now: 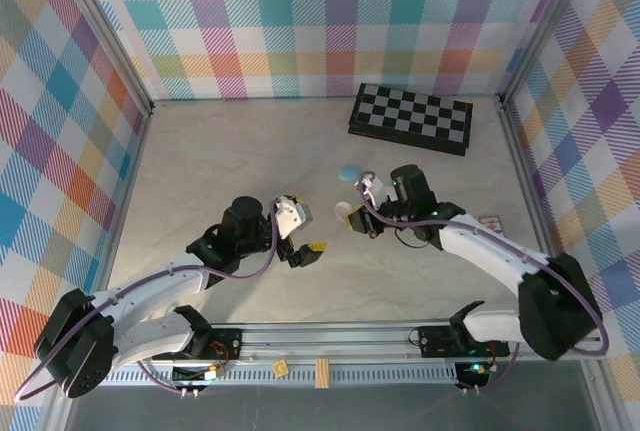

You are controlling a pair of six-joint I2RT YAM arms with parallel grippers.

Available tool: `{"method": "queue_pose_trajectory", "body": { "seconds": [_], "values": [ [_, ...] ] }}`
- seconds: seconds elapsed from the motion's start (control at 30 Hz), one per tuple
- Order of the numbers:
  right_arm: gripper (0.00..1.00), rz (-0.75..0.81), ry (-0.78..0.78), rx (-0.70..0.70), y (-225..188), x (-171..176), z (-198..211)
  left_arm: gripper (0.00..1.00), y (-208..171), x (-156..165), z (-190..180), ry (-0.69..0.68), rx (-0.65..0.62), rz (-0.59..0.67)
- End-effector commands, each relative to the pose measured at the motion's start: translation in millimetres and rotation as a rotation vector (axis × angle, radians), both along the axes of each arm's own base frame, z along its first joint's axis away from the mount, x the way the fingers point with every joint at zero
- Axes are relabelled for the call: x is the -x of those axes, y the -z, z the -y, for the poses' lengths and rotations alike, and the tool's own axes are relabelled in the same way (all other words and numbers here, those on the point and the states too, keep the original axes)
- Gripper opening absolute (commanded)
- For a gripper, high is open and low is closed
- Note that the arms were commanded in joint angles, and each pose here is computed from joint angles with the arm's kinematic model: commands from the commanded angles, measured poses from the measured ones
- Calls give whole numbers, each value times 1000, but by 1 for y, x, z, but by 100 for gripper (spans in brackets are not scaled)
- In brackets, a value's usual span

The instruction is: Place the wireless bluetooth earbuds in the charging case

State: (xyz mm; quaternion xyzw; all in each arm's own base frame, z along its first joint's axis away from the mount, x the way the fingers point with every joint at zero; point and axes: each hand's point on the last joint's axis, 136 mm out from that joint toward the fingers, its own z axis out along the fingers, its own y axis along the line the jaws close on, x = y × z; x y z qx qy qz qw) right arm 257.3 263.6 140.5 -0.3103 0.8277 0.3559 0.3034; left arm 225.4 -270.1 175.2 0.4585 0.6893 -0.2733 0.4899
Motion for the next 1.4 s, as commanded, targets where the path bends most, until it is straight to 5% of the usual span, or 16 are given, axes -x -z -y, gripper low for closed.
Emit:
{"method": "queue_pose_trajectory", "body": {
  "seconds": [0.0, 0.47, 0.67, 0.8, 1.03, 1.2, 1.37],
  "values": [
    [13, -131, 130, -97, 10, -20, -12, 100, -9, -7, -2, -47, 29, 39],
    [20, -319, 160, 64, 92, -30, -17, 100, 6, -2, 1, -3, -33, -6],
    [53, -230, 202, 144, 82, -39, -1, 100, 3, -8, -2, -38, -12, -12],
    [75, -131, 229, 163, 56, -49, 13, 100, -6, -26, -19, -148, 57, -10],
    [98, 171, 421, 190, -1, -86, 70, 100, -23, -75, -86, -518, 153, 47],
    [99, 423, 579, 271, -27, -106, 131, 100, -8, -105, -148, -804, 132, 52],
    [99, 470, 730, 320, -17, -116, 189, 100, 13, -117, -195, -982, 106, 70]
  ]
}}
